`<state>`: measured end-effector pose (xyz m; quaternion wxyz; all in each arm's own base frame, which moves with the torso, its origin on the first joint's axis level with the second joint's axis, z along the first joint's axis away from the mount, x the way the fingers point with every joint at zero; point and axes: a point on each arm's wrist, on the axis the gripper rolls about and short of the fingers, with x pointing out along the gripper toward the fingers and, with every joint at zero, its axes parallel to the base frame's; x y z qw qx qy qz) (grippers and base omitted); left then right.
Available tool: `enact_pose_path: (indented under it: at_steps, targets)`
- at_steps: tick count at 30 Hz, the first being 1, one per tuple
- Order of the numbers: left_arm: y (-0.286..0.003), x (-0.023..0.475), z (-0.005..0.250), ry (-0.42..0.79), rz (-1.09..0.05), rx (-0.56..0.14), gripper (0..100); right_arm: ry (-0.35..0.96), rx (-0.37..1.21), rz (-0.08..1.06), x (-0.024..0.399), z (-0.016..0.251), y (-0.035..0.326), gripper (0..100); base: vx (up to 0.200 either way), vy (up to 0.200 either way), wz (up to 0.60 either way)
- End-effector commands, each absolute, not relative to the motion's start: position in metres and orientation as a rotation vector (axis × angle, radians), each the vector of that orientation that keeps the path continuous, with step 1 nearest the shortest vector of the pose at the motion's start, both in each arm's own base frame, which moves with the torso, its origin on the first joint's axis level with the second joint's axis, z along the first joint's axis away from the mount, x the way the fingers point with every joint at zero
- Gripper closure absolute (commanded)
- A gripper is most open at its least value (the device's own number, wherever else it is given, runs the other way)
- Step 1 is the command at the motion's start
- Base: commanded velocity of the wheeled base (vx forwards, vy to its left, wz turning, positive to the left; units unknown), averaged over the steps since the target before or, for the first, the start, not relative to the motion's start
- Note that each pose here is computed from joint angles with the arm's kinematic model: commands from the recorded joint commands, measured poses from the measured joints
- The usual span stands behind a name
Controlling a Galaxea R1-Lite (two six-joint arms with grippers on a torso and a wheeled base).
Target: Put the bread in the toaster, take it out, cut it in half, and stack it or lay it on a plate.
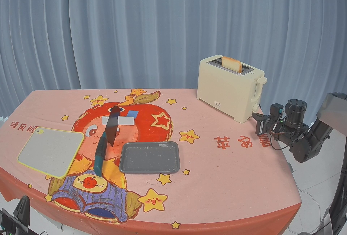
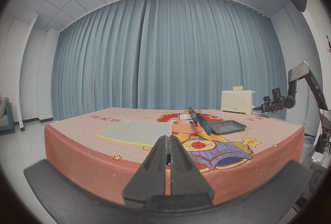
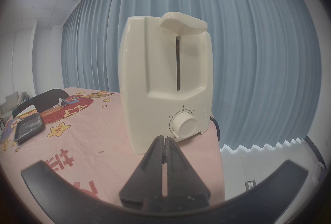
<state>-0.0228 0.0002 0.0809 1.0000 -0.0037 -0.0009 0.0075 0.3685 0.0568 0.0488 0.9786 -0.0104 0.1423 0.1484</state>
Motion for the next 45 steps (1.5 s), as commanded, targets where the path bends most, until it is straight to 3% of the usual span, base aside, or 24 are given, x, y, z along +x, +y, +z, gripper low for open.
enact_pose_path:
  at_steps: [1, 10, 21, 22, 45]
  targets:
    - [0.0, -0.021, 0.076, 0.017, 0.017, -0.008, 100, 0.284, -0.023, 0.304, 0.363, 0.052, 0.057, 100, 0.0, 0.0, 0.0]
    - [0.0, -0.021, 0.076, 0.017, 0.017, -0.008, 100, 0.236, -0.031, 0.288, 0.34, 0.076, 0.054, 100, 0.0, 0.0, 0.0]
    - [0.0, -0.021, 0.076, 0.017, 0.017, -0.008, 100, 0.131, -0.023, 0.245, 0.293, 0.128, 0.043, 100, 0.0, 0.0, 0.0]
    - [0.0, -0.021, 0.076, 0.017, 0.017, -0.008, 100, 0.122, -0.023, 0.243, 0.291, 0.132, 0.042, 0, 0.0, 0.0, 0.0]
    - [0.0, -0.021, 0.076, 0.017, 0.017, -0.008, 100, 0.082, -0.013, 0.234, 0.275, 0.213, 0.037, 0, 0.0, 0.0, 0.0]
